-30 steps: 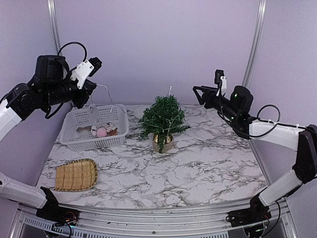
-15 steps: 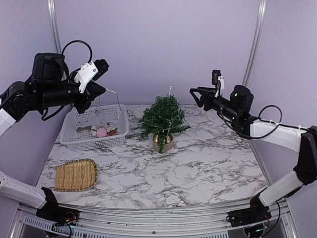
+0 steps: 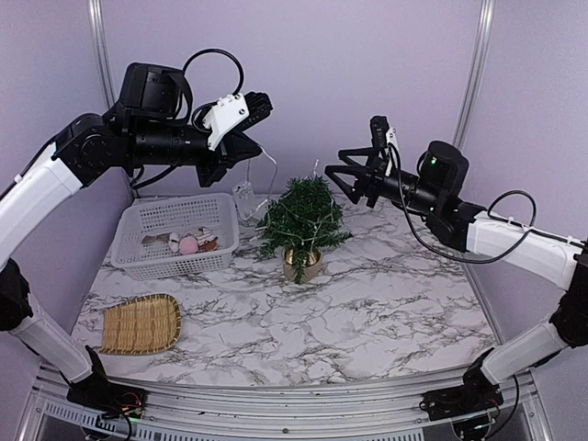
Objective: Decorate the small christmas tree
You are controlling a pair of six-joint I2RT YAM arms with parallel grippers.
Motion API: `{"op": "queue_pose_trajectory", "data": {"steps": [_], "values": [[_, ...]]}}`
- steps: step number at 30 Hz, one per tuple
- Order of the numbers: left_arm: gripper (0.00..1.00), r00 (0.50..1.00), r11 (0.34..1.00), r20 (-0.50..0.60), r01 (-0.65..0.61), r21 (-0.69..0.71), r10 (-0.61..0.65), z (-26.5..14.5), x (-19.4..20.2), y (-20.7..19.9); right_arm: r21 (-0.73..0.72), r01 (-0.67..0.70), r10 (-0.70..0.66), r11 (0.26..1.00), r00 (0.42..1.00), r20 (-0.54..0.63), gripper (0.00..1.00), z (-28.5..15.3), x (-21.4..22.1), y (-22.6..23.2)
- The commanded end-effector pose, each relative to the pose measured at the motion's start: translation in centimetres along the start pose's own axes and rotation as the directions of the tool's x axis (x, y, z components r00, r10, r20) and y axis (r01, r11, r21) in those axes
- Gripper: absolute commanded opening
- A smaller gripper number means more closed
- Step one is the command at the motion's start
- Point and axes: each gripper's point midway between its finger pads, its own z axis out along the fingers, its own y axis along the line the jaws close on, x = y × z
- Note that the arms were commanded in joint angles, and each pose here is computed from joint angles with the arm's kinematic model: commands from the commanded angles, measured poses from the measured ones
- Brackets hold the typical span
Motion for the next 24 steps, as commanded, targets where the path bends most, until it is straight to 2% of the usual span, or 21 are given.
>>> {"op": "queue_pose_trajectory", "data": {"steps": [1,8,12,15,18,22,24], "values": [[0.00,0.993,0.996,0.112,-0.056,0.067,0.048,0.9,-3.2,-0.8,-0.126,0.128,-0.123,0.984,0.991,0.045,0.68,0.4,-3.2,3.9],[0.00,0.992,0.994,0.104,-0.084,0.074,0.077,3.5,-3.7,-1.2,-0.233,0.197,-0.192,0.952,0.980,0.045,0.65,1.8,-4.0,8.5],[0.00,0.991,0.992,0.097,-0.099,0.072,0.092,4.6,-3.8,-1.4,-0.260,0.189,-0.184,0.947,0.982,0.042,0.71,2.0,-4.0,9.7],[0.00,0.990,0.991,0.077,-0.120,0.052,0.115,5.6,-3.8,-1.3,-0.286,0.176,-0.173,0.942,0.984,0.036,0.80,2.1,-4.1,10.3],[0.00,0.989,0.990,0.061,-0.137,0.031,0.135,6.3,-3.8,-1.1,-0.293,0.167,-0.167,0.941,0.986,0.026,0.80,2.3,-4.0,10.6],[0.00,0.988,0.988,0.045,-0.151,0.015,0.150,7.1,-3.6,-1.0,-0.280,0.162,-0.162,0.946,0.987,0.025,0.76,2.3,-4.3,10.4],[0.00,0.987,0.988,0.044,-0.155,0.012,0.154,7.3,-3.6,-1.0,-0.240,0.157,-0.158,0.958,0.987,0.015,0.67,2.5,-4.3,9.7]]}}
